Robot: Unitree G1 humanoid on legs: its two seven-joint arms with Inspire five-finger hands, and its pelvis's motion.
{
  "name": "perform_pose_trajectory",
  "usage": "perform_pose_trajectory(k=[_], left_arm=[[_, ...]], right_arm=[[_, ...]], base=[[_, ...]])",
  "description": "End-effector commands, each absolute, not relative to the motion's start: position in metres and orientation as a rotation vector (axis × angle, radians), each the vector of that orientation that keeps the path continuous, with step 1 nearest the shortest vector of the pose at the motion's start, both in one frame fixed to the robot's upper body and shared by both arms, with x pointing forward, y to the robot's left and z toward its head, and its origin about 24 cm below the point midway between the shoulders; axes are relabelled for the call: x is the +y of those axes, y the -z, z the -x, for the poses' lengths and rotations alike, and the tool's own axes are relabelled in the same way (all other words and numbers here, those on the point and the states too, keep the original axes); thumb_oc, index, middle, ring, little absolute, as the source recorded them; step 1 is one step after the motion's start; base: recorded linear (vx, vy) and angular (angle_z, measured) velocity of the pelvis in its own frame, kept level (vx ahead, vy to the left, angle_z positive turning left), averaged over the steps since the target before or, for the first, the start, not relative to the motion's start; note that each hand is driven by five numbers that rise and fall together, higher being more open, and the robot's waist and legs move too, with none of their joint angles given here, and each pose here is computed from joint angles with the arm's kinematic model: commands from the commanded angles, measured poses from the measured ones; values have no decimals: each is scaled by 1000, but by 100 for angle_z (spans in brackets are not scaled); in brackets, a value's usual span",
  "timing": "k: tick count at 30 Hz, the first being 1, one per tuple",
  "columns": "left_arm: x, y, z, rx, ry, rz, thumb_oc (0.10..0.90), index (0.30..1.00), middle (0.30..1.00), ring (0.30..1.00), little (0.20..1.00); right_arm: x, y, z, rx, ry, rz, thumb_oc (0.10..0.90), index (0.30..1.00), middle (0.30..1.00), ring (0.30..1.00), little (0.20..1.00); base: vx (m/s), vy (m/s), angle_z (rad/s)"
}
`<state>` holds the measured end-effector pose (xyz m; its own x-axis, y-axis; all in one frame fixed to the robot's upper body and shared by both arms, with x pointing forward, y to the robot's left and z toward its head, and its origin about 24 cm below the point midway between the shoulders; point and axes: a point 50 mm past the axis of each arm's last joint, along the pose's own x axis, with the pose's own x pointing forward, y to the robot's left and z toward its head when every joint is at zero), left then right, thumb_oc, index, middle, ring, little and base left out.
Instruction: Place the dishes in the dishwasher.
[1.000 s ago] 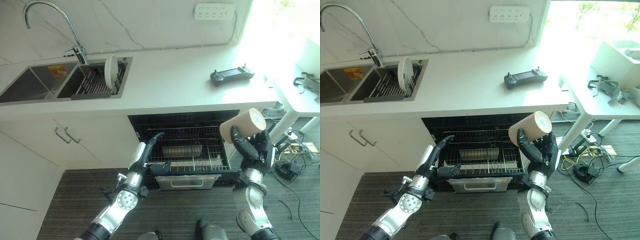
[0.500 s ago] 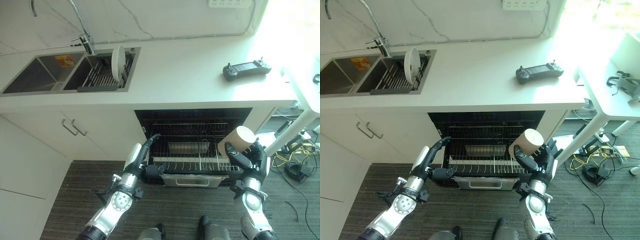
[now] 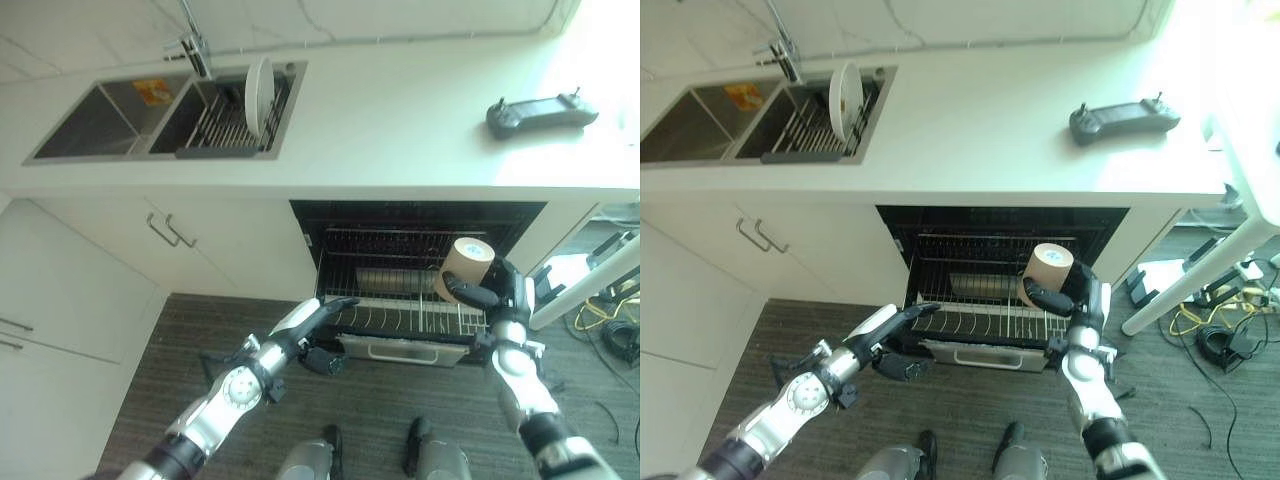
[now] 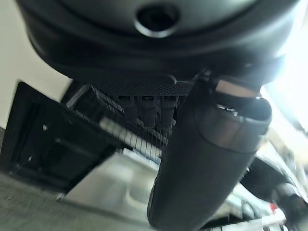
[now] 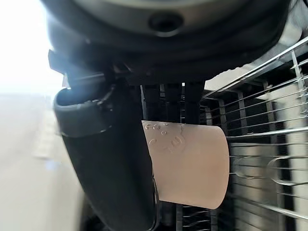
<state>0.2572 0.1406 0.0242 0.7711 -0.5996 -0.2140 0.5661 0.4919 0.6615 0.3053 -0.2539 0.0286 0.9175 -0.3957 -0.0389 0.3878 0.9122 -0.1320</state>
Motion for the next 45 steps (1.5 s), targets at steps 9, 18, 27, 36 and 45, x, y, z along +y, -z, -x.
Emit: perform_pose_trajectory(k=[9, 18, 27, 36, 45], left_arm=[[115, -78, -270, -349, 801, -1009, 800, 900, 900, 900, 900], [108, -94, -273, -428, 843, -1106, 800, 900, 900, 900, 900], [112, -93, -271, -426, 828, -1104, 800, 900, 900, 900, 900], [114, -91, -268, -434, 812, -1117, 800, 900, 900, 900, 900], [114, -87, -269, -422, 802, -1116, 800, 900, 900, 900, 900]], right_arm=[[-255, -101, -355, -94, 346, 373, 400, 300, 300, 300, 300], [-271, -124, -368, -93, 476, 362, 400, 300, 300, 300, 300], [-289, -133, -363, -112, 645, 458, 400, 300, 300, 300, 300], [-292, -109, -357, 12, 691, 428, 400, 300, 300, 300, 300], [-290, -92, -351, 57, 759, 351, 800, 900, 900, 900, 900]], base=[[-20, 47, 3], [-57, 14, 0], [-3, 23, 0], [4, -31, -2], [4, 3, -4]])
